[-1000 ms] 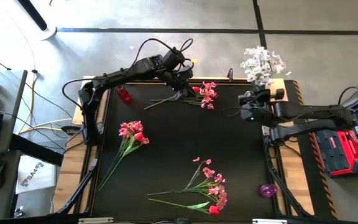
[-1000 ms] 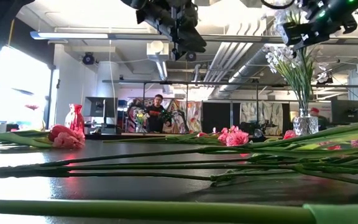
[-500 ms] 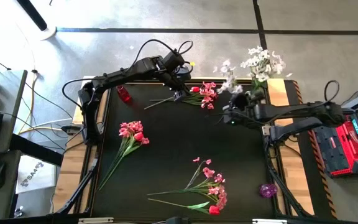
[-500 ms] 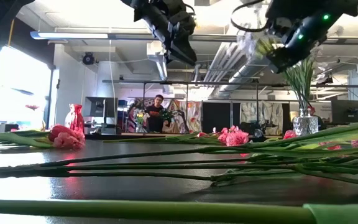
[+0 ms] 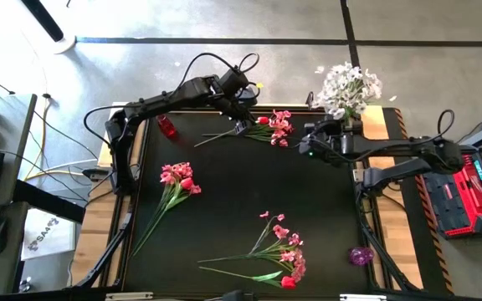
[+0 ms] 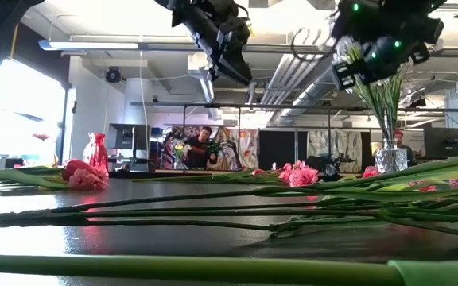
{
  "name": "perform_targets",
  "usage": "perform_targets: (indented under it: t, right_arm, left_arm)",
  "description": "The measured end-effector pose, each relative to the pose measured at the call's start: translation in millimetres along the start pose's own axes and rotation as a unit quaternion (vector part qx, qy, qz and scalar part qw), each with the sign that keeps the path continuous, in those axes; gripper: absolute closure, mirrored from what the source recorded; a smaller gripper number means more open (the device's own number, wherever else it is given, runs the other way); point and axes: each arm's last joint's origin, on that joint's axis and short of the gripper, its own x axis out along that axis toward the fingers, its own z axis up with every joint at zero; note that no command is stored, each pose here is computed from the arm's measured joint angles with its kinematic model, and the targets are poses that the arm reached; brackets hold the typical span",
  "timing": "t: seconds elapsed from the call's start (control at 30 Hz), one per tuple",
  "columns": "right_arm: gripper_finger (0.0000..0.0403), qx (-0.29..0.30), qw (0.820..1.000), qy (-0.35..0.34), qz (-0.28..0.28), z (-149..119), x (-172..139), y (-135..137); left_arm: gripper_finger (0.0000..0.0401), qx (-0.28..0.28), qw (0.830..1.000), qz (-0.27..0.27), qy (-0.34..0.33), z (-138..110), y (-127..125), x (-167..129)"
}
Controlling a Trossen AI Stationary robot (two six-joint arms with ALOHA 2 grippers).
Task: Sort flowers into vase by color
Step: Put the white flowers into the transparent flower vase
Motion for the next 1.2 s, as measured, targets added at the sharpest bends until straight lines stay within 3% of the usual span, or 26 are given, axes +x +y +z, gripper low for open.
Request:
perform_targets:
  t: [0.33, 0.63, 0.93, 1.07, 1.2]
  right_arm:
    - [0.0402, -0.007, 0.999, -0.032, -0.041, -7, 3, -3]
    - [0.0402, 0.045, 0.998, -0.041, -0.028, 1, -3, 3]
    - [0.0402, 0.044, 0.998, -0.038, -0.040, 3, 2, 4]
    - [0.0402, 0.063, 0.997, -0.034, -0.008, 15, -6, 12]
    - [0.0402, -0.027, 0.995, -0.011, 0.099, 19, -16, 29]
  left_arm:
    - [0.0324, -0.007, 1.000, -0.005, 0.001, 0, -6, 1]
    - [0.0324, -0.018, 1.000, -0.006, 0.001, 0, -7, 2]
    - [0.0324, -0.014, 1.000, 0.001, 0.004, 1, -12, 3]
    - [0.0324, -0.011, 1.000, 0.017, 0.007, 0, -15, 4]
    - [0.0324, -0.009, 1.000, 0.024, 0.007, 0, -17, 4]
